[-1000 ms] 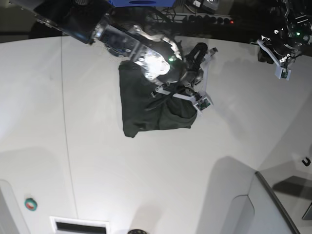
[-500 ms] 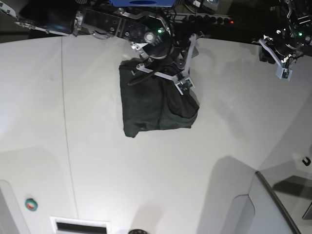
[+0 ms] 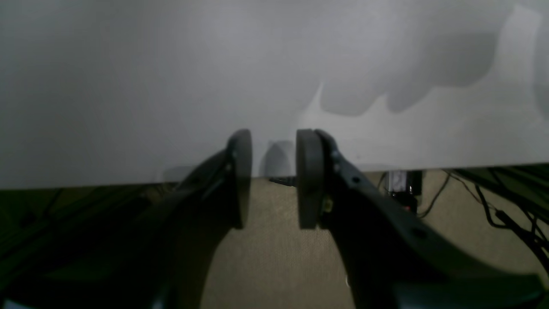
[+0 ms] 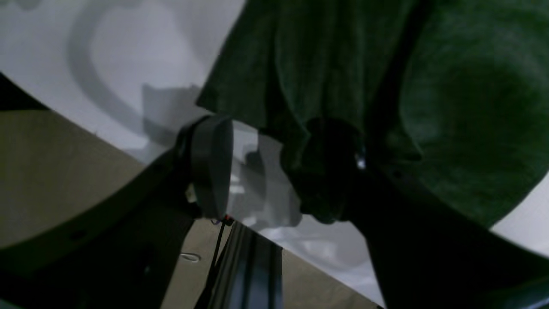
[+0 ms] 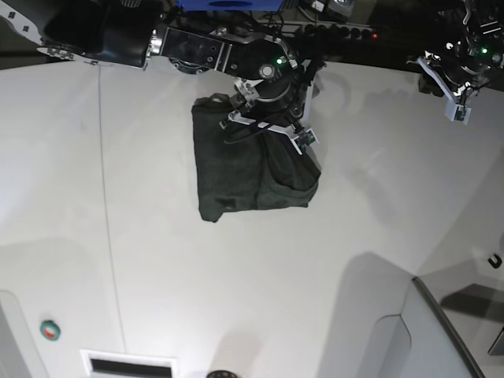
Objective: Layout the t-shirt on the table in an organized manner, then fold the t-shirt properly
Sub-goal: 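Lift and reposition the shirt bundle with the right gripper, then press and flatten the bundle edges with the right gripper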
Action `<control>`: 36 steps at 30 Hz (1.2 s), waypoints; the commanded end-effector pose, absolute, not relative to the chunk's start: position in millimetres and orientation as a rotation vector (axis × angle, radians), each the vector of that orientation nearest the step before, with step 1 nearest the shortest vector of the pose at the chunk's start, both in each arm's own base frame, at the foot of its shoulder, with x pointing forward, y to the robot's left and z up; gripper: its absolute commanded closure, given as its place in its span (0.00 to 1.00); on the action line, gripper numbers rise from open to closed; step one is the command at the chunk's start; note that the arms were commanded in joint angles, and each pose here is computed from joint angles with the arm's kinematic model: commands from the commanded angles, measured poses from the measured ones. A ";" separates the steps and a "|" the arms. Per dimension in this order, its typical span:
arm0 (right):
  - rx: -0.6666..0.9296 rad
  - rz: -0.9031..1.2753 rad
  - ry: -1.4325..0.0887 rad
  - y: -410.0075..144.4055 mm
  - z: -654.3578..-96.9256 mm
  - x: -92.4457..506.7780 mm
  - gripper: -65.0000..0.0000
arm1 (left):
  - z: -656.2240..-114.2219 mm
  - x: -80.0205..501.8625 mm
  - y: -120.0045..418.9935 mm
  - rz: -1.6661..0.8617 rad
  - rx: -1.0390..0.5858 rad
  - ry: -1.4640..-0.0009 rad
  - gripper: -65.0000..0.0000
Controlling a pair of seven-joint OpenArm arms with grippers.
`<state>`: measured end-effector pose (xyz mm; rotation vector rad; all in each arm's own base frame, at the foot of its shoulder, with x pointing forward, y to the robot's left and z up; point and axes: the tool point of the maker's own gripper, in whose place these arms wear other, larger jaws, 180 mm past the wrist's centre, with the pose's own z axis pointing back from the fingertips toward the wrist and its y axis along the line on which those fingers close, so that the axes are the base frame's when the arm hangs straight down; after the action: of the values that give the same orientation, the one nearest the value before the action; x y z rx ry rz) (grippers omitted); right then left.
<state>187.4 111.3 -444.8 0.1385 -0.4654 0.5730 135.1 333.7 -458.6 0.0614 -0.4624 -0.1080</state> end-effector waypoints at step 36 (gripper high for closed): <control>0.130 0.736 -0.665 134.7 -415.5 182.6 0.72 | -450.1 143.1 338.7 -0.114 0.072 -0.496 0.73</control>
<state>168.0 127.2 -429.7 0.1196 -0.5952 0.7460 137.7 332.8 -458.1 0.0582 -0.4694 -0.1050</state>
